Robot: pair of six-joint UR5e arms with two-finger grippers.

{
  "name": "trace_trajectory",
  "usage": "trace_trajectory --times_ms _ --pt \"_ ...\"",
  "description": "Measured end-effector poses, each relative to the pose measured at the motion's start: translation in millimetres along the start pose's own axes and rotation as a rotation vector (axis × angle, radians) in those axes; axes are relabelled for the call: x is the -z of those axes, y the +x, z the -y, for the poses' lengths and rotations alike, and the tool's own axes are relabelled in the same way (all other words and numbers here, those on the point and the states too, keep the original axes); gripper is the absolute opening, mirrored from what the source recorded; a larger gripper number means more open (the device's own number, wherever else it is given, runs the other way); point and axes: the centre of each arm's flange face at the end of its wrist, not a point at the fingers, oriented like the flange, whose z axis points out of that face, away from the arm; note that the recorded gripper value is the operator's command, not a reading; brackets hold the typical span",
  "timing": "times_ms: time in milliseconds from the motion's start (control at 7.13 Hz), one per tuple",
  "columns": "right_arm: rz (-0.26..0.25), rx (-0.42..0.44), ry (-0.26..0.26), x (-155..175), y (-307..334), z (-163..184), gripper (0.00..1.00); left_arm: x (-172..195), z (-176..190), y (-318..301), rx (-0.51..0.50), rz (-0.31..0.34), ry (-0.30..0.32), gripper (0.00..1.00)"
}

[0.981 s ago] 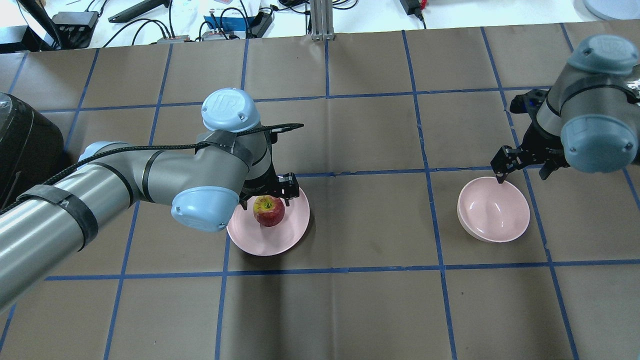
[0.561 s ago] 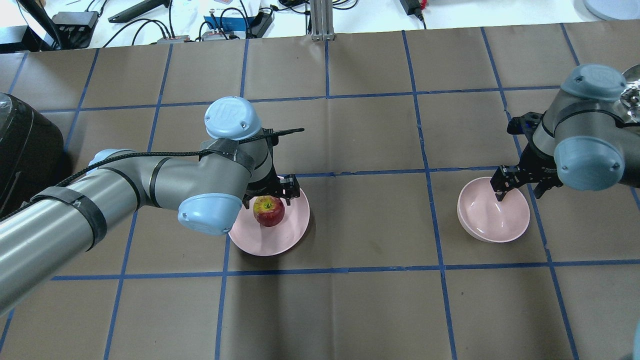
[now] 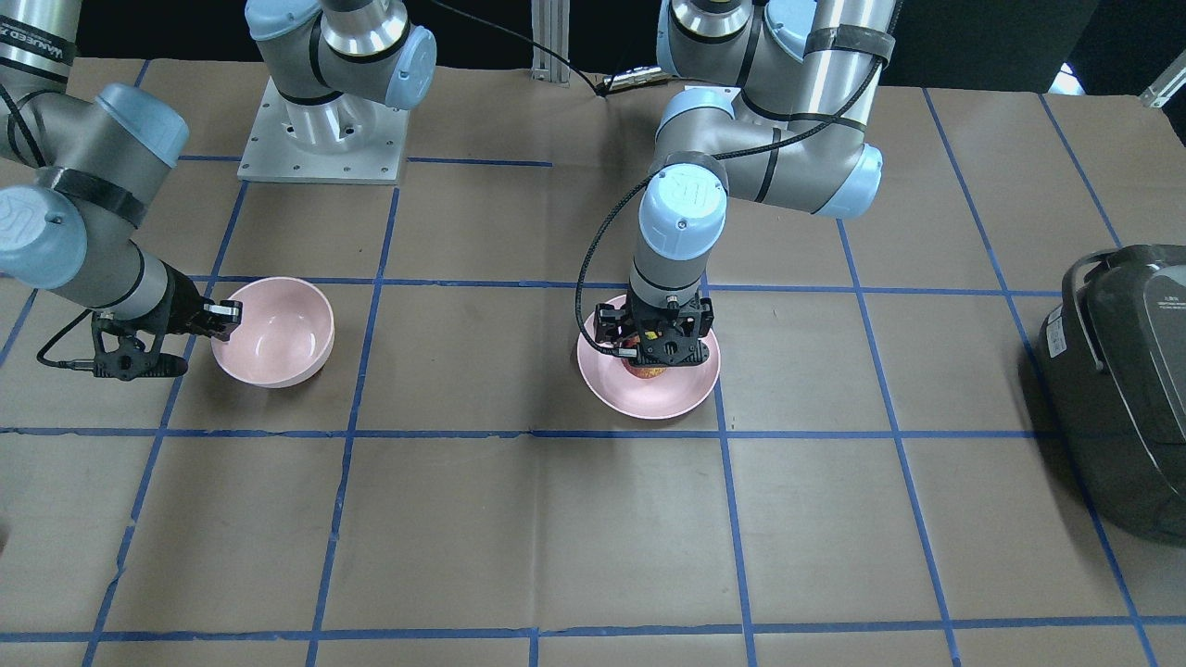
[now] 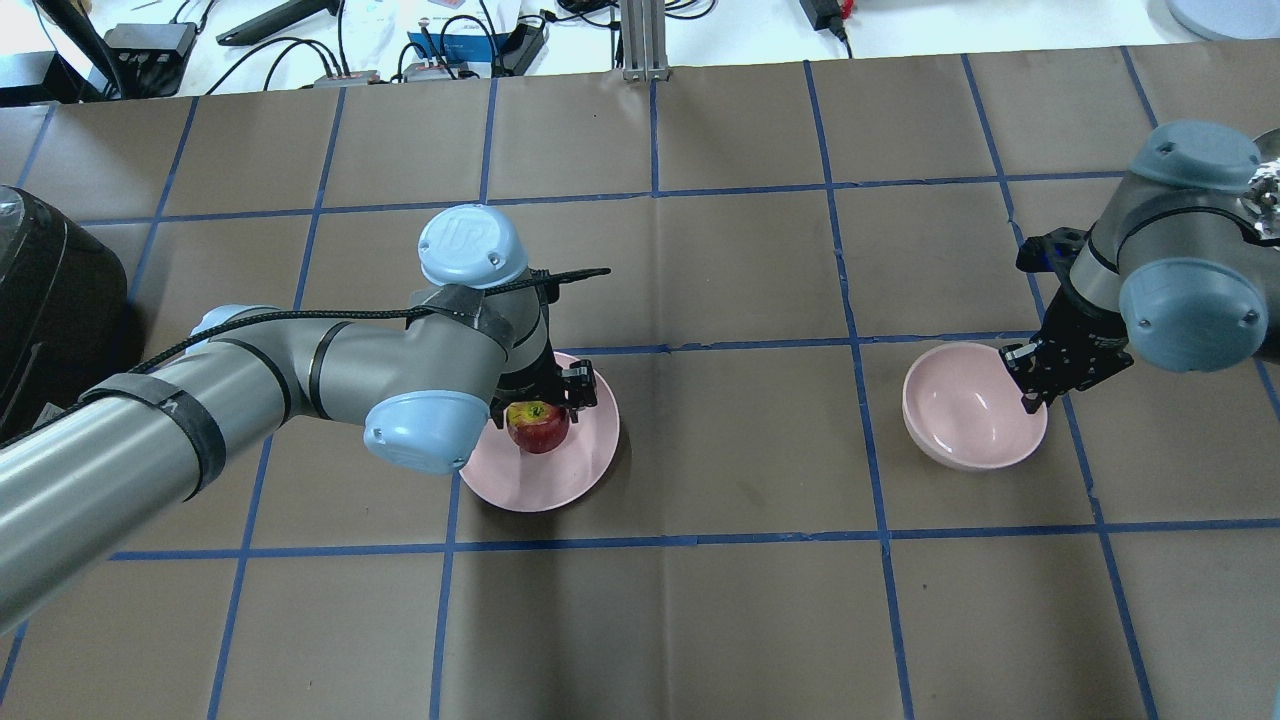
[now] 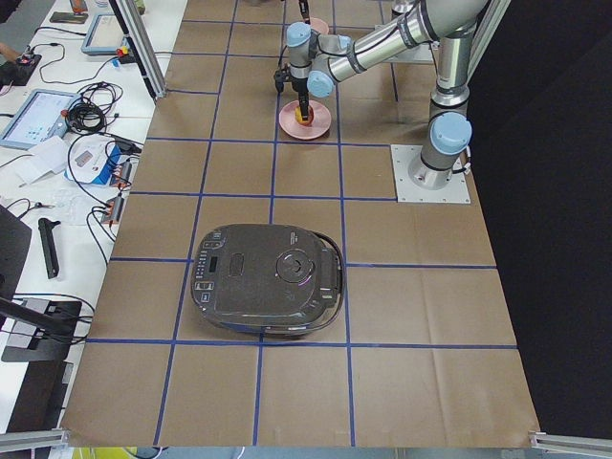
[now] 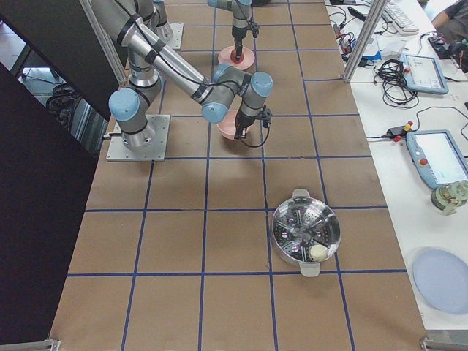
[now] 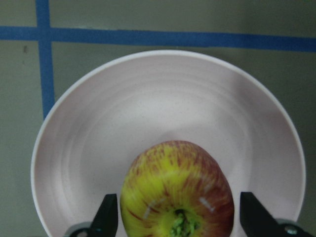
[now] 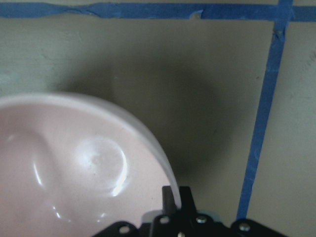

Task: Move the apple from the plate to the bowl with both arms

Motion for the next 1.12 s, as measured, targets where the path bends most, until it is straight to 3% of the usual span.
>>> trace_trajectory --times_ms 140,280,561,981,1121 --pt "0.025 -0.031 0.022 9 -16 1 0.04 3 1 0 0.0 -0.002 0.008 0.28" --pt "0.037 -0.046 0.035 17 -45 3 0.04 8 2 0 -0.002 -0.004 0.018 0.2" --pt "0.061 -0.072 0.056 38 -123 8 0.06 25 4 -2 -0.002 -0.005 0.051 0.2" --pt "0.08 -0.074 0.024 27 -183 5 0.09 90 3 -5 0.0 0.012 0.064 0.2" --pt "0.08 -0.074 -0.002 16 -186 9 0.23 119 5 -3 0.0 0.017 0.041 0.2"
